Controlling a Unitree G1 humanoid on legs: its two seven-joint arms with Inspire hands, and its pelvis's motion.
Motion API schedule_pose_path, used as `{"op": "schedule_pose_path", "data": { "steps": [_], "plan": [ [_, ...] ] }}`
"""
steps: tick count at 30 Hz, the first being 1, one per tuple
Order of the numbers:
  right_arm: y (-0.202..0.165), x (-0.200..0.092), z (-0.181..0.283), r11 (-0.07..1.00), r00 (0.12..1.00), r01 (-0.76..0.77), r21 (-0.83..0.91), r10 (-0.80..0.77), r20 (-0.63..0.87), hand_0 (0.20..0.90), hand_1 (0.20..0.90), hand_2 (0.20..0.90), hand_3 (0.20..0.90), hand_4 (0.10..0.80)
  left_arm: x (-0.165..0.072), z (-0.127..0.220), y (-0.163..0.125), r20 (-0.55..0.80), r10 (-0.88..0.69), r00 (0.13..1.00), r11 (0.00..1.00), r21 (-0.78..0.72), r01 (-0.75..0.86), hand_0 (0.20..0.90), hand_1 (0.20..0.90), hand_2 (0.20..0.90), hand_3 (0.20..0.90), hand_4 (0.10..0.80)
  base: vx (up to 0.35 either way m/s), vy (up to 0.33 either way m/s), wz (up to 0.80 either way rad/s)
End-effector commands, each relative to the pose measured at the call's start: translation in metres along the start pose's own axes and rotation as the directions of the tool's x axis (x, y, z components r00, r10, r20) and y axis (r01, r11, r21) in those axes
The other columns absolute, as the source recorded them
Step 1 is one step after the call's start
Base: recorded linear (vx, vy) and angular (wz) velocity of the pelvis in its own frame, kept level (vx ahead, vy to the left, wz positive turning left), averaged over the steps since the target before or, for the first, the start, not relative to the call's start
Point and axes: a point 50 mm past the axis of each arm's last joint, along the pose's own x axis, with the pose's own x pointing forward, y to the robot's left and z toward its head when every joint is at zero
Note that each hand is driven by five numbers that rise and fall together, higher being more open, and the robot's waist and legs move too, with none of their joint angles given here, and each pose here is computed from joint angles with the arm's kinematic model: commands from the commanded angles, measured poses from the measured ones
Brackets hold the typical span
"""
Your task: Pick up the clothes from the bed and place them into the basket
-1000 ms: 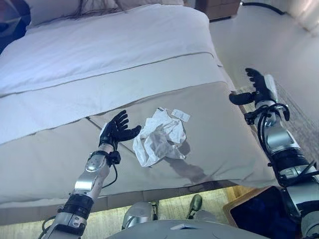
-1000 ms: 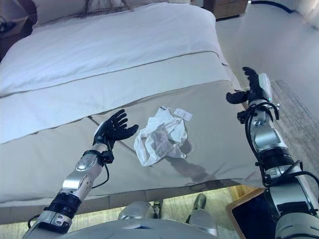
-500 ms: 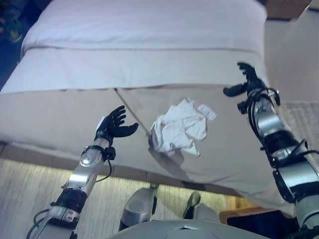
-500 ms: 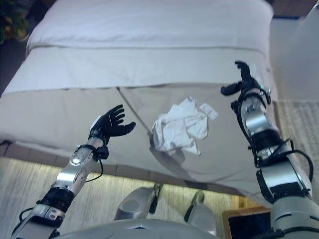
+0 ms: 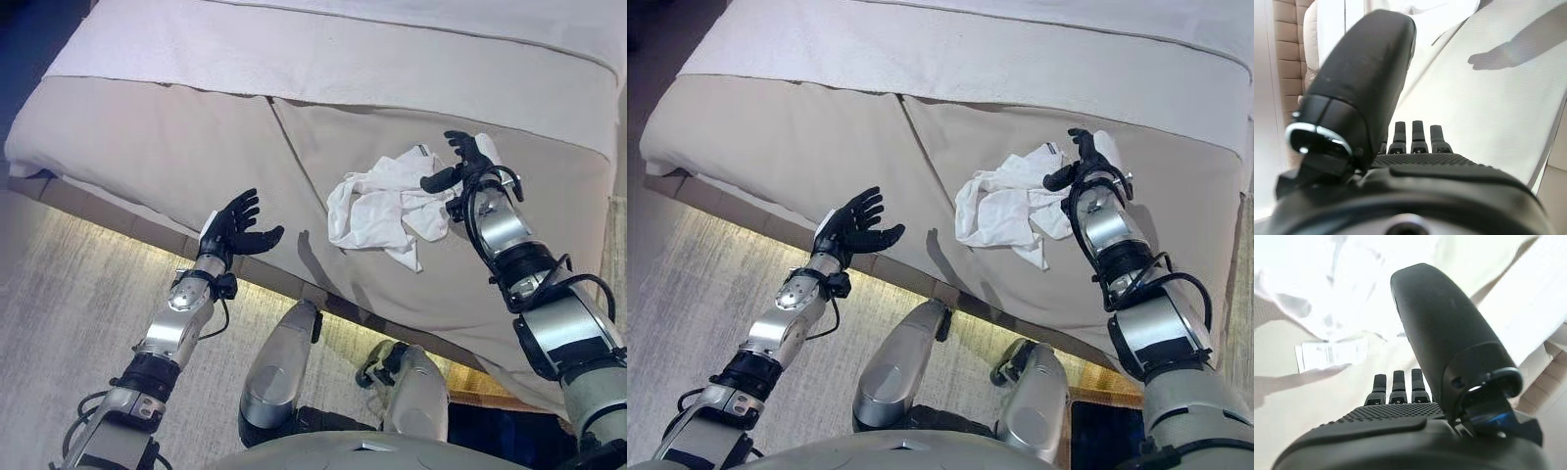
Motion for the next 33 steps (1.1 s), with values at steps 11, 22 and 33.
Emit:
{"op": "schedule_pose_path", "data": {
  "steps": [11,22,33],
  "plan": [
    [-0.022,0.010,0.054,0.999,0.991,0.020,0.047,-0.026,0.134,0.900,0.900,0.900,0.900,0.800,-0.001,0.048,-0.025,0.254,-0.066,0.965,0.995,-0.051,0.082,0.900,0.900,0.900,0.900,0.800,0.047,0.039,0.03],
    [-0.019,0.014,0.051,0.999,0.994,-0.016,0.037,0.012,0.108,0.900,0.900,0.900,0.900,0.800,-0.007,0.047,-0.028,0.273,-0.066,0.960,0.992,-0.086,0.093,0.900,0.900,0.900,0.900,0.800,0.011,0.042,0.07],
    [-0.024,0.015,0.075,0.997,0.985,0.015,0.072,-0.027,0.169,0.900,0.900,0.900,0.900,0.800,-0.011,0.045,-0.034,0.280,-0.067,0.958,0.987,-0.122,0.105,0.900,0.900,0.900,0.900,0.800,-0.003,0.035,0.04]
  ]
}}
